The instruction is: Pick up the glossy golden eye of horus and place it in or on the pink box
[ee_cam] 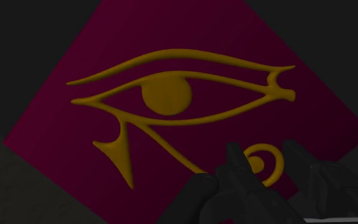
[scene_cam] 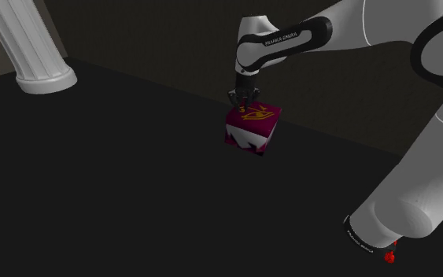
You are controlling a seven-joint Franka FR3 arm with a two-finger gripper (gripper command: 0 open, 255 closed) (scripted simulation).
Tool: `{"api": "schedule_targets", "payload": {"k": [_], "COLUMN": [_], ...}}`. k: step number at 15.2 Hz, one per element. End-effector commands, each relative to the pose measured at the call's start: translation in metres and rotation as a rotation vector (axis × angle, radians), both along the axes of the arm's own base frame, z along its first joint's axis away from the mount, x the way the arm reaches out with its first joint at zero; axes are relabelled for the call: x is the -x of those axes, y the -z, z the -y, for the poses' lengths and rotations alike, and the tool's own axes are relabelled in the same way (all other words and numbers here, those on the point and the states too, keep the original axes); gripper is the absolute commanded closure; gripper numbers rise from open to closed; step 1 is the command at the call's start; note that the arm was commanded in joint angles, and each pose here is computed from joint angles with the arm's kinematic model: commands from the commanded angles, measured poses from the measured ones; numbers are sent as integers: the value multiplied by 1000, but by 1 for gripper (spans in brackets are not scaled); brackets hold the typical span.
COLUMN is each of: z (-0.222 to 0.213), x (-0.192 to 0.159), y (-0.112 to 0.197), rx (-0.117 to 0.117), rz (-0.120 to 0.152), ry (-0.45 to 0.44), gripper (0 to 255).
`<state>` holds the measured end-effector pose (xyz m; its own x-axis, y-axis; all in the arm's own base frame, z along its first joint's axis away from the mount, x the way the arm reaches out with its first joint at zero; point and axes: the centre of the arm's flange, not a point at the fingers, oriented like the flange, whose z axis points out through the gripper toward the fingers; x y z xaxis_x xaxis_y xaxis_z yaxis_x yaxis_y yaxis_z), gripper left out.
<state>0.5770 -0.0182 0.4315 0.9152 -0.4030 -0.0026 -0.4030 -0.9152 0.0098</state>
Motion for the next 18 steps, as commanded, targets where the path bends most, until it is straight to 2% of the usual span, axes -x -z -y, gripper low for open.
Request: {"api": "schedule_targets", "payload": {"k": [1,2,7,11,18], "z": [0,0,0,0,0], "x": [0,0,0,0,0], "y": [0,0,0,-50,-50], "rx": [0,0,0,0,0], "rz": [0,0,0,0,0], "ry": [0,0,0,0,0], "gripper": [255,0,0,0,0]}}
